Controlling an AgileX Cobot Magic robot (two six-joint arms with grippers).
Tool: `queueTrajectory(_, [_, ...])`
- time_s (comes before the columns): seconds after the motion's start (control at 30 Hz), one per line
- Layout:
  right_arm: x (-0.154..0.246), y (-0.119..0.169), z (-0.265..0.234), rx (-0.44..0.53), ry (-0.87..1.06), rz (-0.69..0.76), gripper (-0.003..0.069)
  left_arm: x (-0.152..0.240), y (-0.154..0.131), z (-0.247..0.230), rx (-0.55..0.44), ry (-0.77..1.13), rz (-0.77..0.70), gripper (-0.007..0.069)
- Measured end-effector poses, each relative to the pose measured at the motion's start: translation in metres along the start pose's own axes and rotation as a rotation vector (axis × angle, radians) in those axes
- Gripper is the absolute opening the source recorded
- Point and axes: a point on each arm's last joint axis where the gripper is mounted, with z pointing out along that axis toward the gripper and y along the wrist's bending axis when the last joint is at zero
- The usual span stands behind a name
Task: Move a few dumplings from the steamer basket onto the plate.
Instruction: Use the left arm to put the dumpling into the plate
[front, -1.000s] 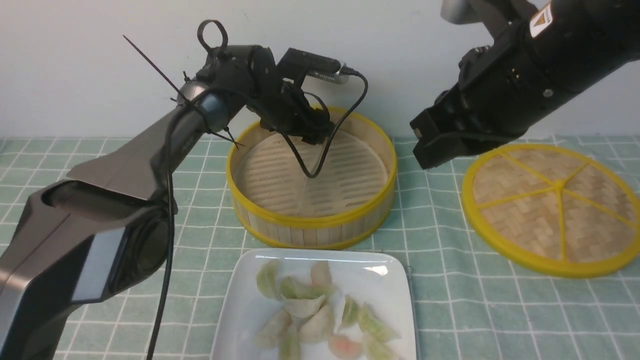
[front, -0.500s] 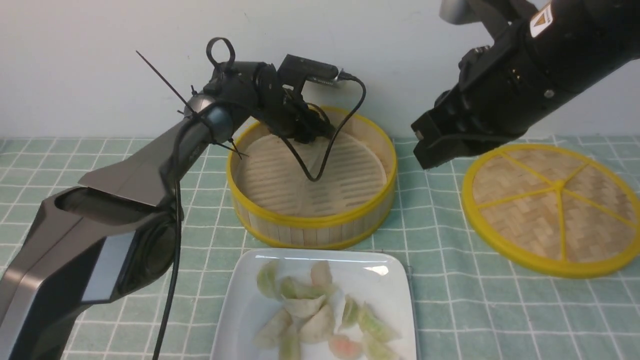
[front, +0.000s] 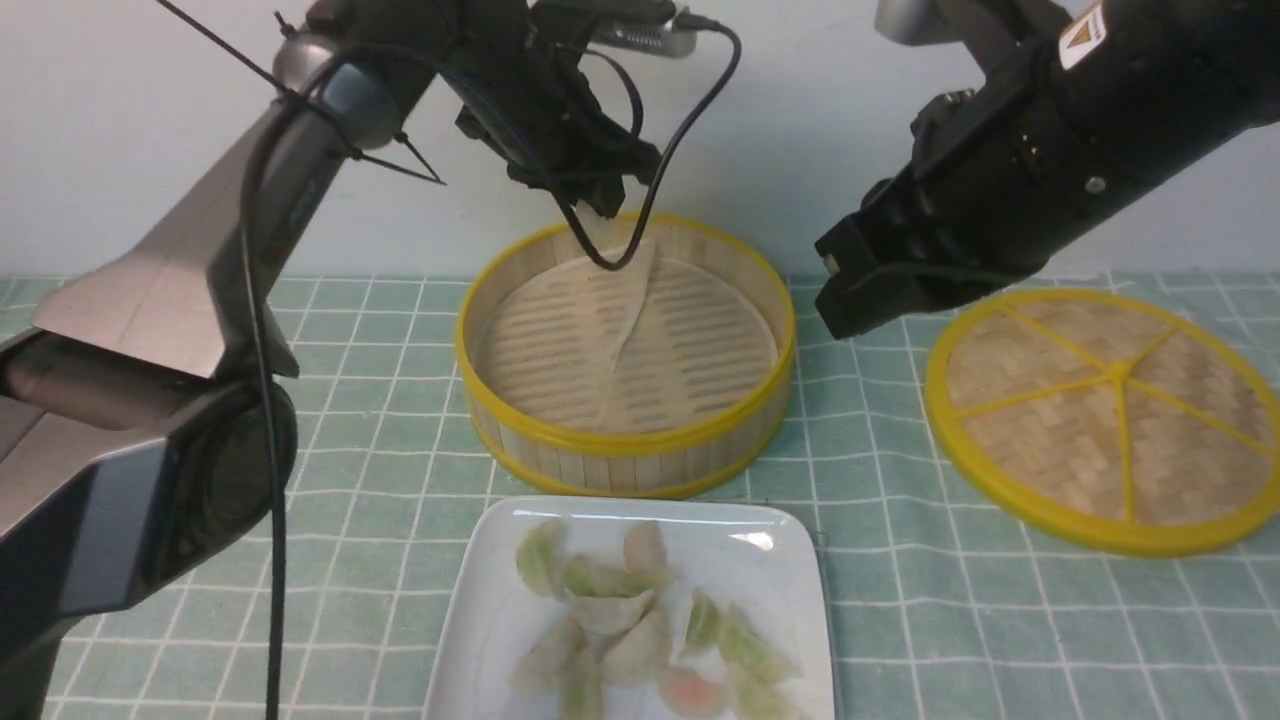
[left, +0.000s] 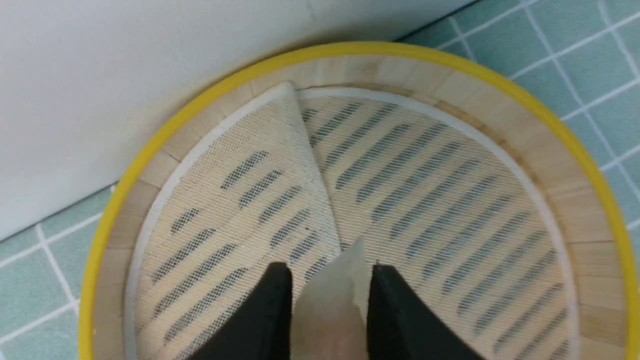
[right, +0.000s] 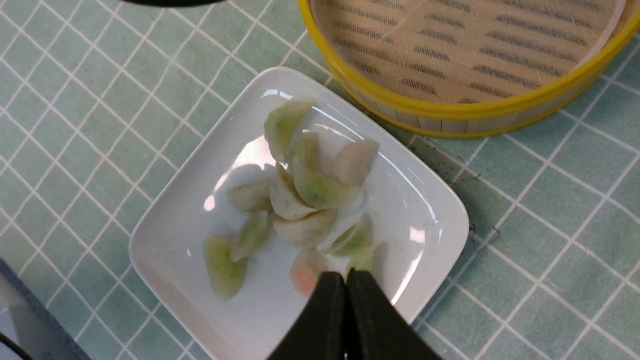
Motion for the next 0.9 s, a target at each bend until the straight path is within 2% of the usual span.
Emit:
queueTrajectory(0.2, [0.009, 0.008, -0.039, 0.041, -0.091, -0.016, -0.0015, -0.007, -0.024, -0.064, 0.084, -0.063, -0.014, 0.0172])
queueTrajectory(0.33, [0.026, 0.012, -0.069, 0.098, -0.15, -0.016, -0.0015, 0.017, -0.058, -0.097, 0.114, 0.014, 0.021, 0.0172])
queueTrajectory(0.4, [0.042, 0.014, -0.083, 0.125, -0.173, -0.015, -0.0015, 0.042, -0.084, -0.104, 0.144, 0.1, 0.07, 0.0172])
queueTrajectory(0.5, [0.066, 0.018, -0.099, 0.138, -0.198, -0.012, -0.0015, 0.086, -0.118, -0.094, 0.201, 0.253, 0.158, 0.0172])
queueTrajectory(0.6, [0.087, 0.02, -0.106, 0.139, -0.198, 0.002, -0.0015, 0.135, -0.146, -0.064, 0.243, 0.429, 0.219, 0.0172])
queueTrajectory(0.77, [0.104, 0.023, -0.116, 0.138, -0.225, 0.011, -0.0015, 0.19, -0.169, -0.021, 0.25, 0.646, 0.241, 0.0172])
queueTrajectory(0.9, [0.111, 0.026, -0.127, 0.135, -0.263, 0.018, -0.0015, 0.209, -0.176, -0.003, 0.24, 0.731, 0.232, 0.0174])
